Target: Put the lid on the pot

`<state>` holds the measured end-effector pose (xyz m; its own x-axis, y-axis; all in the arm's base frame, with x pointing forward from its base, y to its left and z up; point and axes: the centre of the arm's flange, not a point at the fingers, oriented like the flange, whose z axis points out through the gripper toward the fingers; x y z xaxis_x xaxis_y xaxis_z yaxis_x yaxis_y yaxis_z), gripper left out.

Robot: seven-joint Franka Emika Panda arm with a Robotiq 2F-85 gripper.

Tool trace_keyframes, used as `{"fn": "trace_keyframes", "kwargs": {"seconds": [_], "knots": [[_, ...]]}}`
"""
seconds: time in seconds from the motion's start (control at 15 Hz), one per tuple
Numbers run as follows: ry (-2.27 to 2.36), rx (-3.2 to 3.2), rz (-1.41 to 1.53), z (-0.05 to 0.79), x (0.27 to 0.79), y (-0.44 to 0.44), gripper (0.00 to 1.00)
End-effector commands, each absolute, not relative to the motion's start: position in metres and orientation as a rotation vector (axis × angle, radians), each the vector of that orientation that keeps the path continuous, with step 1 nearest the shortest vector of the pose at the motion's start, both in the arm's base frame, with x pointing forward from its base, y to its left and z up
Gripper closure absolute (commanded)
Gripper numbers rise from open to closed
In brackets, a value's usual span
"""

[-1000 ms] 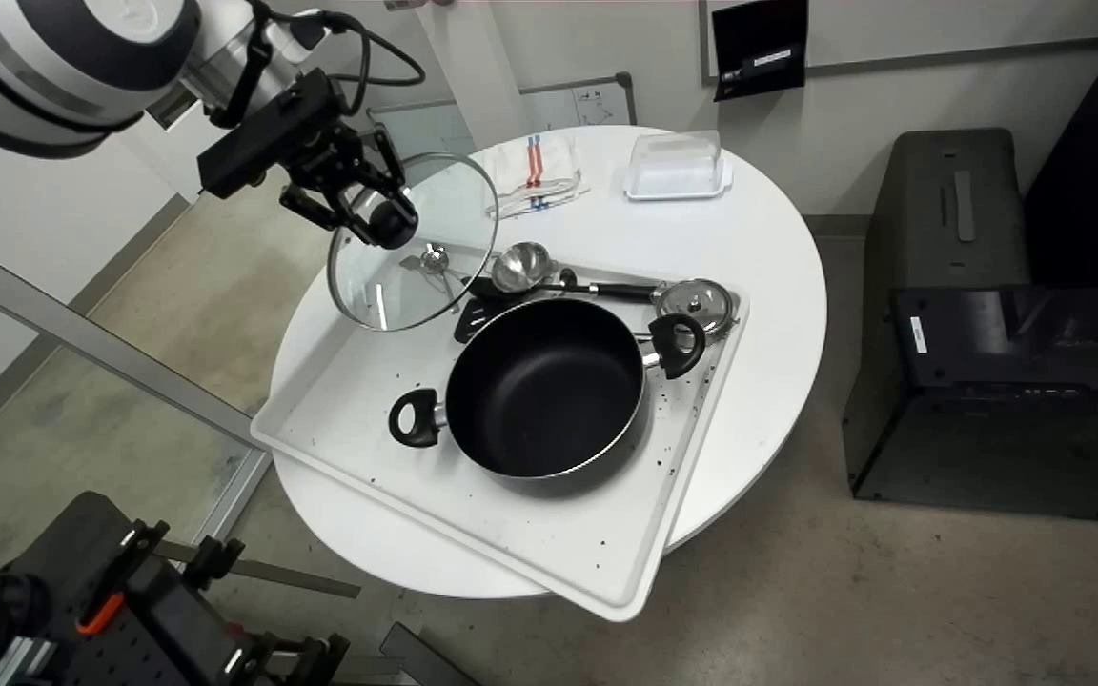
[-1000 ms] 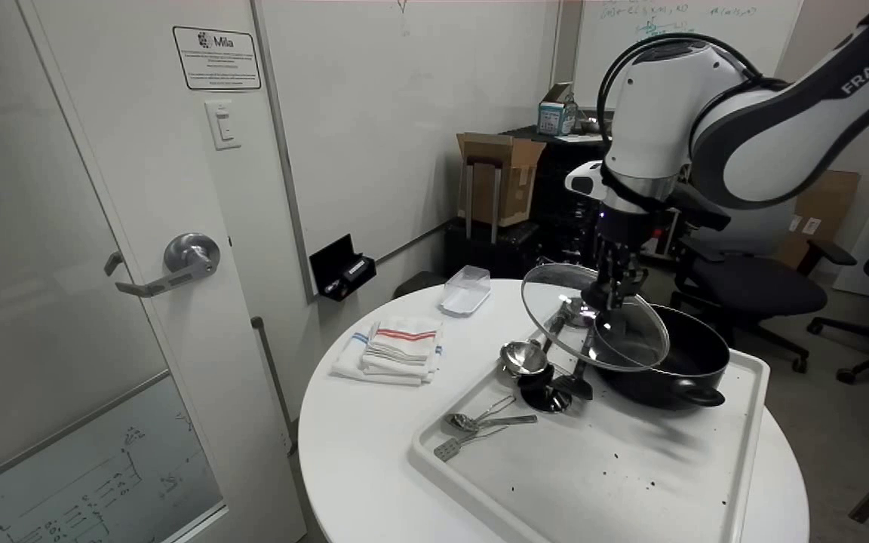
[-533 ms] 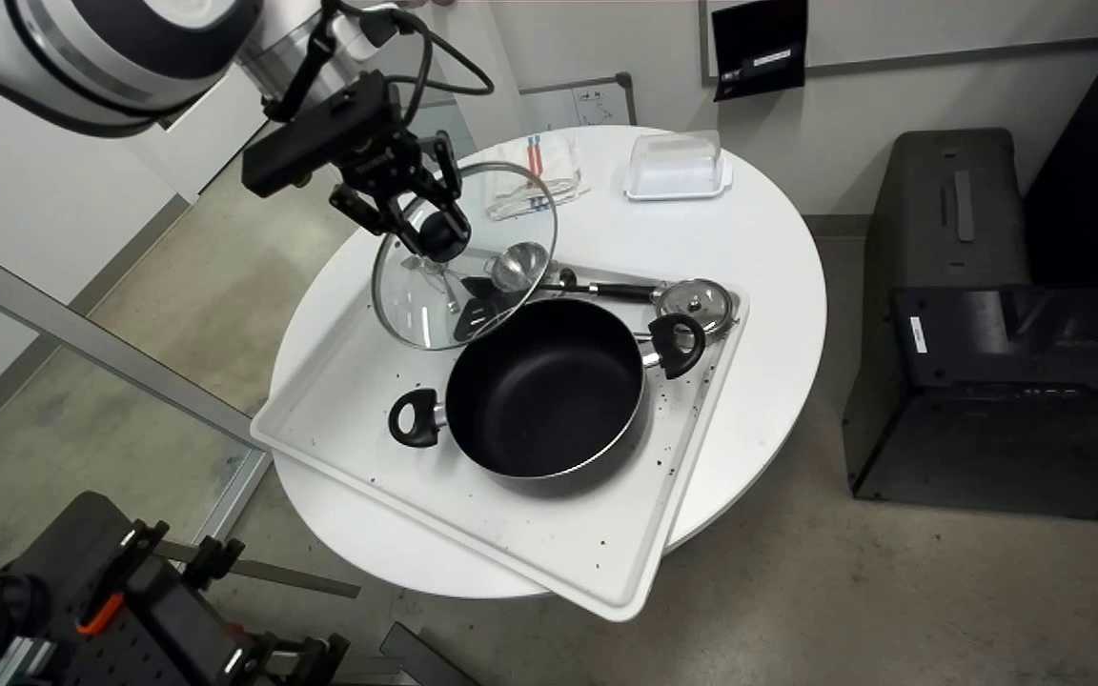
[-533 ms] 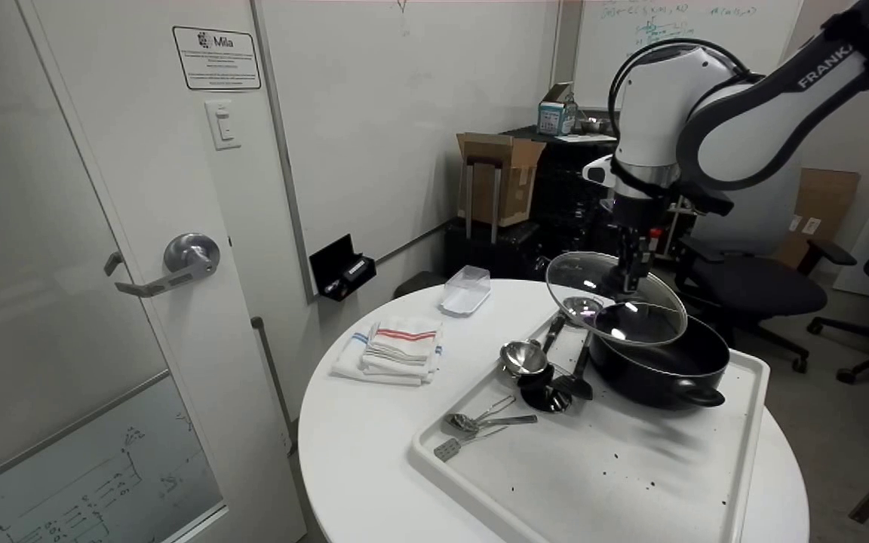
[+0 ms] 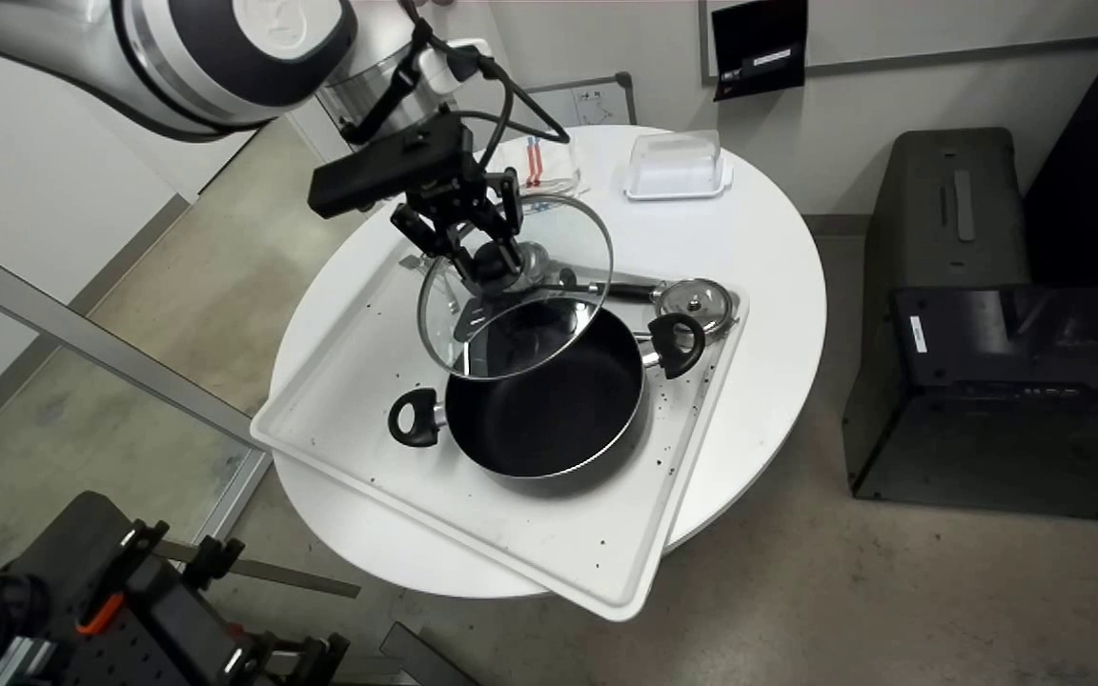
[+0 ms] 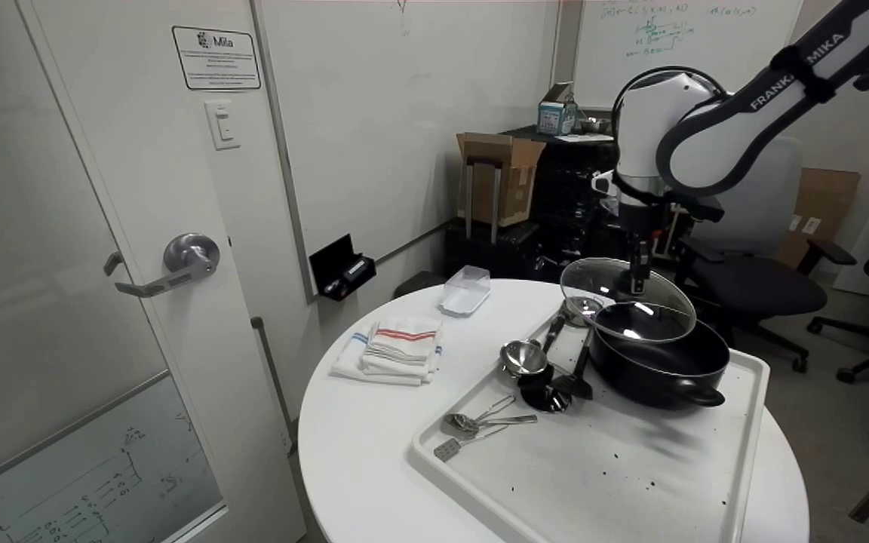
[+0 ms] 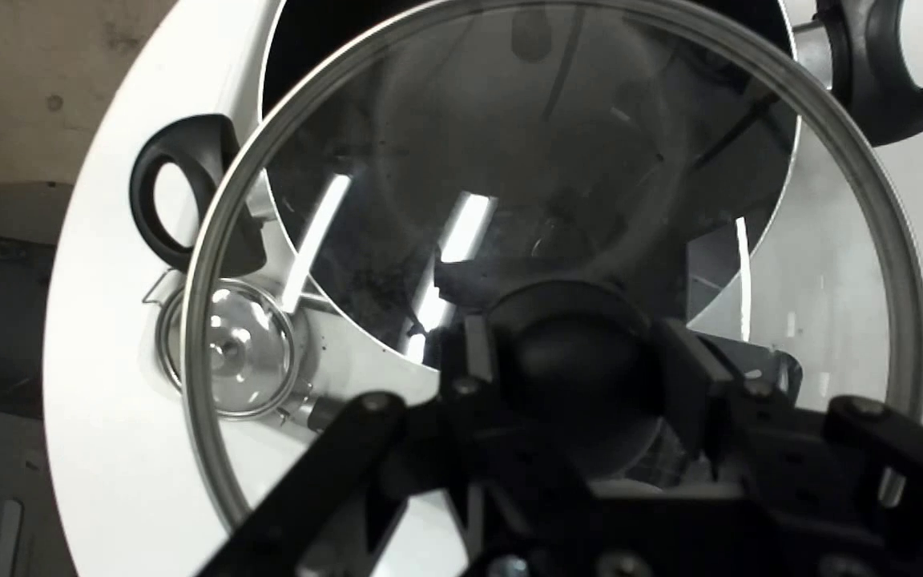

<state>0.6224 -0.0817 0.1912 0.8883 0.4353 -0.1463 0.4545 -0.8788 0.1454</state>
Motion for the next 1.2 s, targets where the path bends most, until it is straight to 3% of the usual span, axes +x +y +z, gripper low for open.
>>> {"fn": "trace_keyframes", "kwargs": {"seconds": [0.0, 1.13], "knots": [[0.596, 2.923, -0.205, 0.190, 0.635, -0.095, 0.75], [0.508, 2.951, -0.314, 0.164, 0.608, -0.130, 0.75]]}}
